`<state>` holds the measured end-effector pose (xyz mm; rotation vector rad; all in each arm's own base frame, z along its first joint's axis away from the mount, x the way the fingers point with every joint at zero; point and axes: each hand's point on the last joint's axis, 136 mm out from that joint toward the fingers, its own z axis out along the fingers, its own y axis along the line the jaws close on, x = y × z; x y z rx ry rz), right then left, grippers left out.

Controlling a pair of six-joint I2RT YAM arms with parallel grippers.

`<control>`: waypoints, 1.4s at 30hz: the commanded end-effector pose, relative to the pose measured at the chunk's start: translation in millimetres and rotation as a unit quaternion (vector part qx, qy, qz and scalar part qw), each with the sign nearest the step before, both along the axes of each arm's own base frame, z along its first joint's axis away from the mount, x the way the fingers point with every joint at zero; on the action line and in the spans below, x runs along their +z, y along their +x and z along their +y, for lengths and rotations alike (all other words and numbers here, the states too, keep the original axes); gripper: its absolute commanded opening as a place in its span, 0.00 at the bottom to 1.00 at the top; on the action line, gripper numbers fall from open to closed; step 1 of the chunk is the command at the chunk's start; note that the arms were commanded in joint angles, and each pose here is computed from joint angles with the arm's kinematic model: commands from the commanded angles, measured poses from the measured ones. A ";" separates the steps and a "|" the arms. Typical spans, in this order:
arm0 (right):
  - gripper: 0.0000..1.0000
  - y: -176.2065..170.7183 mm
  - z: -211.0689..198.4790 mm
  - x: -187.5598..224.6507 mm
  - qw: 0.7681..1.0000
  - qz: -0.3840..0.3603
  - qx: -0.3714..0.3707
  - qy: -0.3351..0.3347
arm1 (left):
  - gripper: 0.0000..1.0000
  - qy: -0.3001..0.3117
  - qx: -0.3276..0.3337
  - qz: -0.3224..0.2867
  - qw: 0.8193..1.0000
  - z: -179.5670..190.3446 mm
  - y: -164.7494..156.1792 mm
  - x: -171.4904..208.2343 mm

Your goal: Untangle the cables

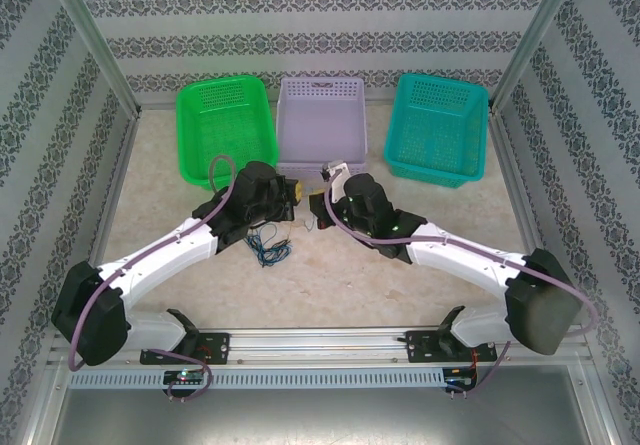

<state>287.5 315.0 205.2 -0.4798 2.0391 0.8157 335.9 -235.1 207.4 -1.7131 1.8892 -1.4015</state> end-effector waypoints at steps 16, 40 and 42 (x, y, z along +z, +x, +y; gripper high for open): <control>0.00 -62.8 45.4 4.6 0.903 0.322 0.276 0.073 | 0.00 0.347 -0.306 -0.344 0.817 3.4 32.2 116.3; 0.51 12.4 -41.8 76.6 0.968 0.205 0.056 0.133 | 0.00 0.611 -0.304 -0.431 0.590 89.5 67.9 173.5; 0.51 14.3 -45.1 75.9 0.969 0.203 0.047 0.131 | 0.00 0.628 -0.280 -0.407 0.602 107.7 86.6 172.2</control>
